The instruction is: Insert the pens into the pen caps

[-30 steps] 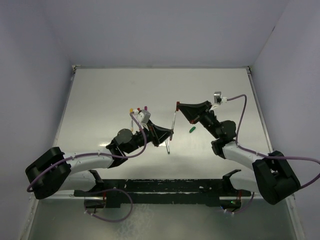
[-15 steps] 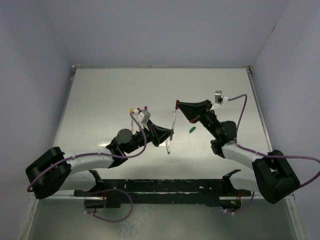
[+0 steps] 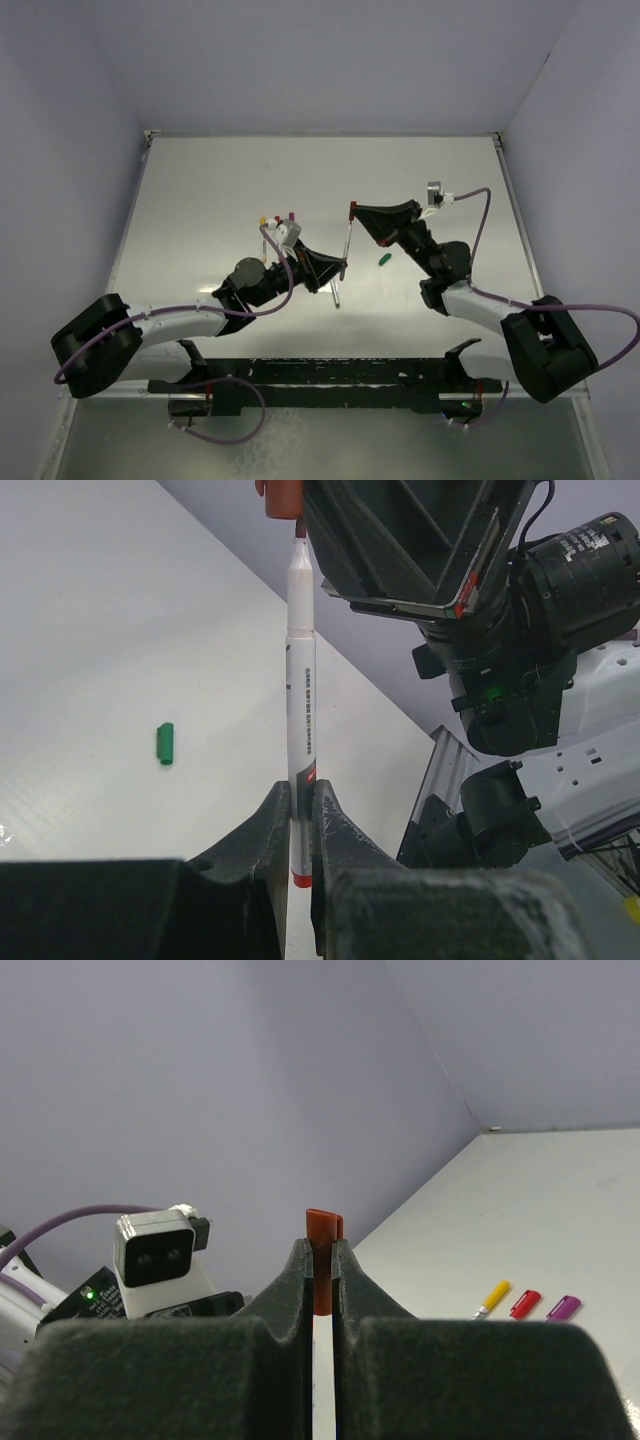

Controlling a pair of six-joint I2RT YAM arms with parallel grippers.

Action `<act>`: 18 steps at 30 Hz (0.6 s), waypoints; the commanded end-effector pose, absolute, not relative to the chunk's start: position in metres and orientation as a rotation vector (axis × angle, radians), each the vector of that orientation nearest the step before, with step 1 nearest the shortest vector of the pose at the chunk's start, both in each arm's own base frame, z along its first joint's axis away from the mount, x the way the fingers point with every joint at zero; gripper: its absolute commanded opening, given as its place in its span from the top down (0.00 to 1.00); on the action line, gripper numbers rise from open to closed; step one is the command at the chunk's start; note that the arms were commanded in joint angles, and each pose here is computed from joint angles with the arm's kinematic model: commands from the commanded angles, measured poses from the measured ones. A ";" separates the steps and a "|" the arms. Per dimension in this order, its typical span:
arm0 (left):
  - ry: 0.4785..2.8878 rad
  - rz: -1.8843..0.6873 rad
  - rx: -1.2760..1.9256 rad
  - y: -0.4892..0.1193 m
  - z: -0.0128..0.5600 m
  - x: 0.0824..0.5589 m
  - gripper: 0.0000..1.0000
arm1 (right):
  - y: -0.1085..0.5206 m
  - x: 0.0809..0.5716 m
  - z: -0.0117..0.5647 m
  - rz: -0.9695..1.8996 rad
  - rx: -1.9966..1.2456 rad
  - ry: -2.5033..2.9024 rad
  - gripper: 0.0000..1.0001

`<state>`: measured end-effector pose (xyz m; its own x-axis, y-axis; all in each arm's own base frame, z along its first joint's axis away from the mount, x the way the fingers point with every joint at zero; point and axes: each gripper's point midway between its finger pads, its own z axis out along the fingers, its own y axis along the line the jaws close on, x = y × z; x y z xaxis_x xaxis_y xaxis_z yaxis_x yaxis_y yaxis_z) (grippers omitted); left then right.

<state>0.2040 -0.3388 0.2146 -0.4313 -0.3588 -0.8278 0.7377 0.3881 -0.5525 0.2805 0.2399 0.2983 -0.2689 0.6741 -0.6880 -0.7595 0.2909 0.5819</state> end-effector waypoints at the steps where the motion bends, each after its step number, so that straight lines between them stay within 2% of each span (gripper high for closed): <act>1: 1.502 -1.285 0.335 -0.337 0.235 0.207 1.00 | 0.241 0.272 0.329 1.408 -0.133 1.116 1.00; 18: 1.532 -1.266 0.338 -0.336 0.228 0.208 1.00 | 0.241 0.274 0.330 1.406 -0.122 1.112 1.00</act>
<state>0.2066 -0.3369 0.2100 -0.4306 -0.3506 -0.8317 0.7266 0.4120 -0.5498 0.2786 0.2421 0.2979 -0.2821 0.6734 -0.6833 -0.7587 0.2793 0.5885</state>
